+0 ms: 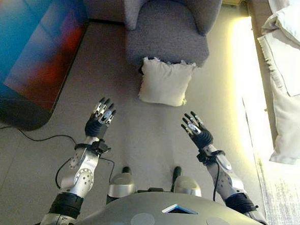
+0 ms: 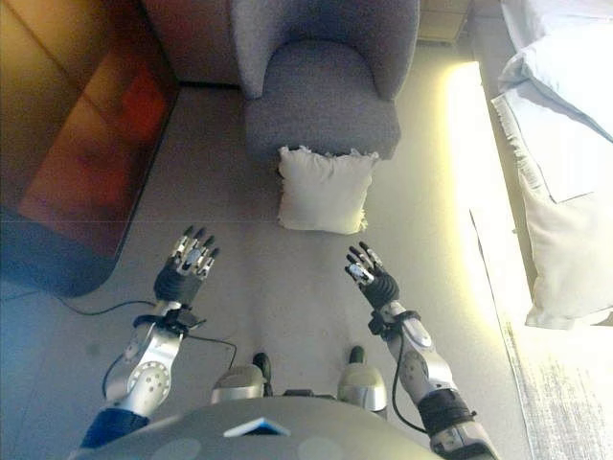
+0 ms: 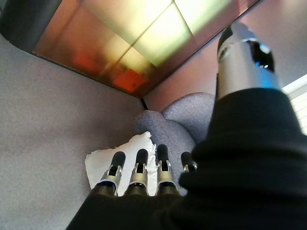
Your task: Pick up the cushion and take it to the sofa
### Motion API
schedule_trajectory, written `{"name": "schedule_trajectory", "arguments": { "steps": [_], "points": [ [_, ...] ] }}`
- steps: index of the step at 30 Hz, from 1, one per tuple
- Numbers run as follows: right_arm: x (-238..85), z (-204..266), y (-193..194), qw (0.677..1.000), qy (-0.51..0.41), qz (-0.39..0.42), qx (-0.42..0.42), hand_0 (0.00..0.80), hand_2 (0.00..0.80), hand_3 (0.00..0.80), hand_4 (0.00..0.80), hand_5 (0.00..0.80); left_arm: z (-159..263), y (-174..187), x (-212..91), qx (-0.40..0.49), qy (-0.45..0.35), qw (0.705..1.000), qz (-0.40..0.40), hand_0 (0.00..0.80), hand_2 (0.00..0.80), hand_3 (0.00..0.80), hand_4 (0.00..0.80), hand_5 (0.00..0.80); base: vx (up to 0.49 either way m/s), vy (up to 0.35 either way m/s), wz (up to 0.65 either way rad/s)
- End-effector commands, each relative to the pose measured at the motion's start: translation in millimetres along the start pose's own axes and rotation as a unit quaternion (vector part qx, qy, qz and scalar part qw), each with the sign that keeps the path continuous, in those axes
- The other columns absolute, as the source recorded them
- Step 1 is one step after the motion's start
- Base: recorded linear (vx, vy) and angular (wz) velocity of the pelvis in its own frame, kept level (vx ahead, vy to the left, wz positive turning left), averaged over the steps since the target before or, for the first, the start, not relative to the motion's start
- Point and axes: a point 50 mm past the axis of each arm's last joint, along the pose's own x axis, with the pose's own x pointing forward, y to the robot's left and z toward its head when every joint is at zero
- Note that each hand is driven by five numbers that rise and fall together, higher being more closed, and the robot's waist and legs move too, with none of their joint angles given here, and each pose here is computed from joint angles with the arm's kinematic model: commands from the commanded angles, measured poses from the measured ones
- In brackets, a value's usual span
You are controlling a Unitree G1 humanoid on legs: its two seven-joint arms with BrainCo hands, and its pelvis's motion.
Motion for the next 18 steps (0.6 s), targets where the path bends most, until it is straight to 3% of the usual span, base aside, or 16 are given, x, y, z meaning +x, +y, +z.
{"name": "schedule_trajectory", "arguments": {
  "steps": [1,7,18],
  "points": [
    [13.8,22.6,19.5,0.997,-0.076,0.025,0.010,0.000,0.000,0.000,0.000,0.000,29.2,-6.9,13.5,0.030,-0.060,0.997,-0.037,0.000,0.000,0.000,0.000,0.000,-0.013,0.245,0.16],
    [0.6,13.6,10.4,0.997,-0.075,-0.014,0.024,0.000,0.000,0.000,0.000,0.000,25.1,-7.4,18.3,0.033,-0.035,0.998,-0.048,0.000,0.000,0.000,0.000,0.000,0.113,0.174,0.45],
    [1.6,26.6,-0.8,0.995,-0.087,-0.026,0.042,0.000,0.000,0.000,0.000,0.000,28.4,-10.7,12.7,0.047,-0.035,0.995,-0.078,0.000,0.000,0.000,0.000,0.000,0.485,-0.124,0.26]
  ]
}}
